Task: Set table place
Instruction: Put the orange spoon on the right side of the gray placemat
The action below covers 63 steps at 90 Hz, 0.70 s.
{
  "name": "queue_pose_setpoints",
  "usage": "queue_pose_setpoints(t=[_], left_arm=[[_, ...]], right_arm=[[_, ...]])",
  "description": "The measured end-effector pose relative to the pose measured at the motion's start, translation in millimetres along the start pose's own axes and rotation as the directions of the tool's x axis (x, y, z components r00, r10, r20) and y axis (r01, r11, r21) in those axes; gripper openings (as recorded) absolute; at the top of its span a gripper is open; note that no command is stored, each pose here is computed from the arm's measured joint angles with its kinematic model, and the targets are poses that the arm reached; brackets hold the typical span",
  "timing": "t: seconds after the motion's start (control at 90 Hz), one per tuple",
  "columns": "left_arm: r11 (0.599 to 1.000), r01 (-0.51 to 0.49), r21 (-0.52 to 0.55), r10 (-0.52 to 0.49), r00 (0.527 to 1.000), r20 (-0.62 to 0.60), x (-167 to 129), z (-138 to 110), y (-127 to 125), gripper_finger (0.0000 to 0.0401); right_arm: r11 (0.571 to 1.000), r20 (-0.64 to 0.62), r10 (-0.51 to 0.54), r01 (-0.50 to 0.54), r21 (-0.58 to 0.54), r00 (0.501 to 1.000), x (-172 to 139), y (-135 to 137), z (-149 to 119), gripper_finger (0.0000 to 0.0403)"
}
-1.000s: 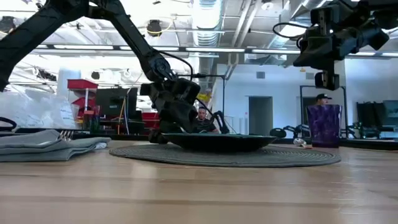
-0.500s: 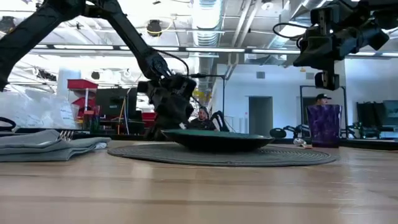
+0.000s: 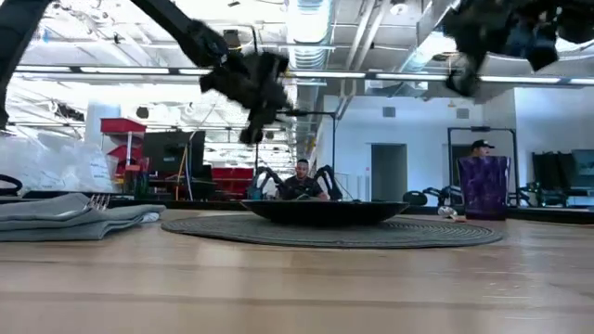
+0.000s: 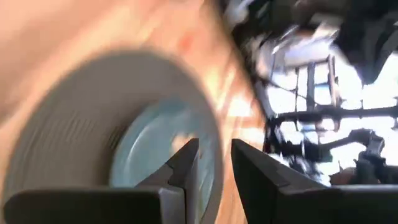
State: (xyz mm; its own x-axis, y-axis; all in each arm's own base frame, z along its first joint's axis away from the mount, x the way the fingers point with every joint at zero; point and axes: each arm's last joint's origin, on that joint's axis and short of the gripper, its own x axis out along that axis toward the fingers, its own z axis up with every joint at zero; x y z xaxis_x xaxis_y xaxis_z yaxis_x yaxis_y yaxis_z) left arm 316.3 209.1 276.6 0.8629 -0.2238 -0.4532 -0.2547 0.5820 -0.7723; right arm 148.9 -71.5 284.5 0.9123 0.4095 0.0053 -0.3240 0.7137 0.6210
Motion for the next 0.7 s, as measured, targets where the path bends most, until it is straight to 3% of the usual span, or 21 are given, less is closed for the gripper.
queue_pose_setpoints(t=[0.067,0.133,0.167,0.2,0.244,0.3,0.367,0.422,0.456,0.567,0.7], left_arm=[[0.997,-0.011,0.081,0.001,0.992,0.126,-3.6,5.2,-23.2,0.0075],[0.985,-0.011,0.17,-0.03,0.97,0.24,-4.0,9.3,-44.1,0.0075],[0.979,-0.008,0.205,-0.051,0.958,0.281,-4.7,10.2,-52.8,0.0075],[0.972,0.001,0.237,-0.076,0.948,0.309,-3.8,10.4,-60.4,0.0075],[0.96,0.018,0.279,-0.118,0.932,0.344,-2.2,11.6,-69.0,0.0075],[0.946,0.038,0.321,-0.159,0.918,0.362,-0.8,12.0,-75.9,0.0075],[0.935,0.044,0.351,-0.182,0.911,0.37,-0.1,12.1,-79.6,0.0075],[0.931,0.038,0.362,-0.181,0.911,0.372,0.1,12.0,-79.9,0.0075],[0.931,0.031,0.365,-0.175,0.913,0.37,0.3,11.7,-79.2,0.0075],[0.924,-0.005,0.383,-0.139,0.928,0.347,2.0,9.2,-75.3,0.0075],[0.918,-0.037,0.394,-0.094,0.946,0.309,3.9,5.3,-70.4,0.0075]], right_arm=[[0.999,0.101,-0.039,0.041,-0.014,0.994,-0.8,2.1,8.2,0.0],[0.978,0.158,-0.181,0.161,0.133,0.971,-3.7,-5.8,11.3,0.0],[0.934,0.131,-0.293,0.255,0.25,0.947,-5.6,-12.4,10.1,0.0],[0.863,0.067,-0.417,0.372,0.34,0.906,-8.5,-18.1,6.1,0.0],[0.723,-0.079,-0.597,0.578,0.378,0.798,-13.0,-23.2,-2.3,0.0],[0.521,-0.273,-0.765,0.81,0.27,0.583,-18.5,-21.0,-8.9,0.0],[0.338,-0.377,-0.861,0.938,0.077,0.341,-20.7,-13.4,-4.5,0.0],[0.24,-0.435,-0.875,0.971,-0.008,0.212,-21.6,-7.3,-4.8,0.0],[0.219,-0.438,-0.878,0.976,-0.012,0.192,-20.0,-3.8,-3.4,0.0],[0.226,-0.41,-0.878,0.969,0.099,0.247,-12.0,9.6,-2.6,0.0],[0.091,-0.482,-0.866,0.99,0.105,0.131,-9.1,16.1,-18.7,0.0]])
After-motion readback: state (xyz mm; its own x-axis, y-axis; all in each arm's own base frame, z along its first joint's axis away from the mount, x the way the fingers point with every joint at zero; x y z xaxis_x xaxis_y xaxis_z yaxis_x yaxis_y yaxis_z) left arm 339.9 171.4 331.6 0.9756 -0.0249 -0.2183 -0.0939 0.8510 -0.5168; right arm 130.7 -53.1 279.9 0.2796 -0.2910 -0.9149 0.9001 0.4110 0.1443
